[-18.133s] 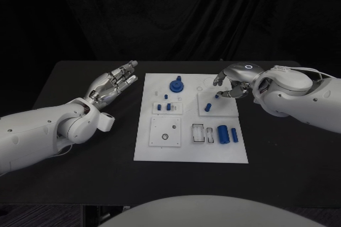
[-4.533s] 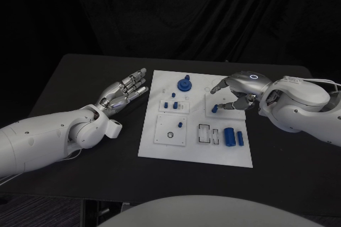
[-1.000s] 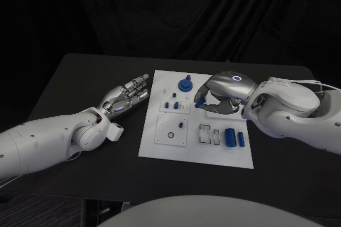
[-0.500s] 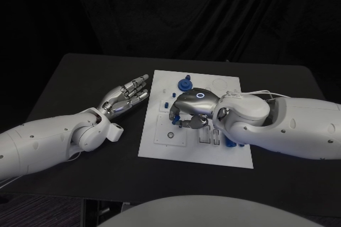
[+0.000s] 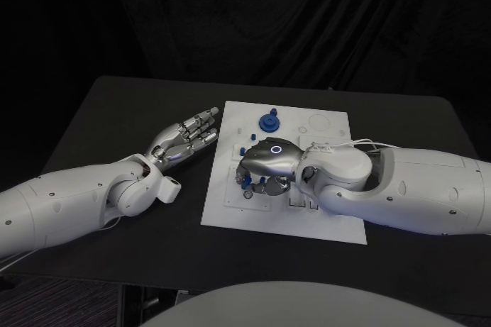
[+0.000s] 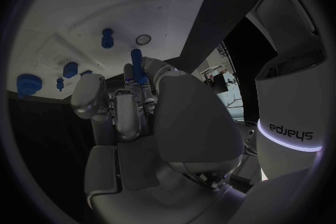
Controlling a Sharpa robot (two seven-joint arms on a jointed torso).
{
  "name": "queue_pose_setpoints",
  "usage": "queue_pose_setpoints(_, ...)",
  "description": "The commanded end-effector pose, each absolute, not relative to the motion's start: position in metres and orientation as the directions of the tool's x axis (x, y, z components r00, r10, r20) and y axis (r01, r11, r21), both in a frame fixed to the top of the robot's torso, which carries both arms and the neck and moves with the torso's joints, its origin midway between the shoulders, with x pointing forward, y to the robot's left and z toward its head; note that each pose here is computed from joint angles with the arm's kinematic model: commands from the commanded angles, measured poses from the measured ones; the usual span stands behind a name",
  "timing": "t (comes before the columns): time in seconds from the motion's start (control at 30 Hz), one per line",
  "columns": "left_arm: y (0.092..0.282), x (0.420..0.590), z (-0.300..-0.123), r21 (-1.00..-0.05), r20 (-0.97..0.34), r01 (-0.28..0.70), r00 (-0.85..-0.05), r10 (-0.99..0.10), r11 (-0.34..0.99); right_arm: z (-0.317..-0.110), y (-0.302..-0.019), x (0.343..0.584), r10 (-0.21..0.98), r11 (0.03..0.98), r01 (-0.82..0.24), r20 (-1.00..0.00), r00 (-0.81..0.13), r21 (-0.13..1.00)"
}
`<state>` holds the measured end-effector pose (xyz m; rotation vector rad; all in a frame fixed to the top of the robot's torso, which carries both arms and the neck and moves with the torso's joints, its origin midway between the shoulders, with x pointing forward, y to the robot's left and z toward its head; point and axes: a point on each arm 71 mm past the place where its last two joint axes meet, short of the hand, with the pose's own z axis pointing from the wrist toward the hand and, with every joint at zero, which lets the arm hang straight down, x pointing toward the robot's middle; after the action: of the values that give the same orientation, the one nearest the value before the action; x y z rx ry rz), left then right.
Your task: Assemble the parts on the task board
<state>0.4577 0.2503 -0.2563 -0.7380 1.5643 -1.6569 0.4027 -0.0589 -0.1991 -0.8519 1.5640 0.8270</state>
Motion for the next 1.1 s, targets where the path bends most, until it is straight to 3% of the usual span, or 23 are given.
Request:
queue_pose_setpoints(0.03, 0.2475, 0.4557, -0.2485, -0.975, -0.064, 0.208, -0.586, -0.808, -0.073, -0.2019, -0.0576, 0.4005, -0.116, 0.479, -0.877, -0.986, -0.116, 0.046)
queue_pose_setpoints(1.1, 0.2472, 0.4562, -0.2497, -0.978, -0.060, 0.197, -0.592, -0.804, -0.073, -0.2051, -0.0663, 0.3955, -0.128, 0.489, -0.870, -0.982, -0.136, 0.057)
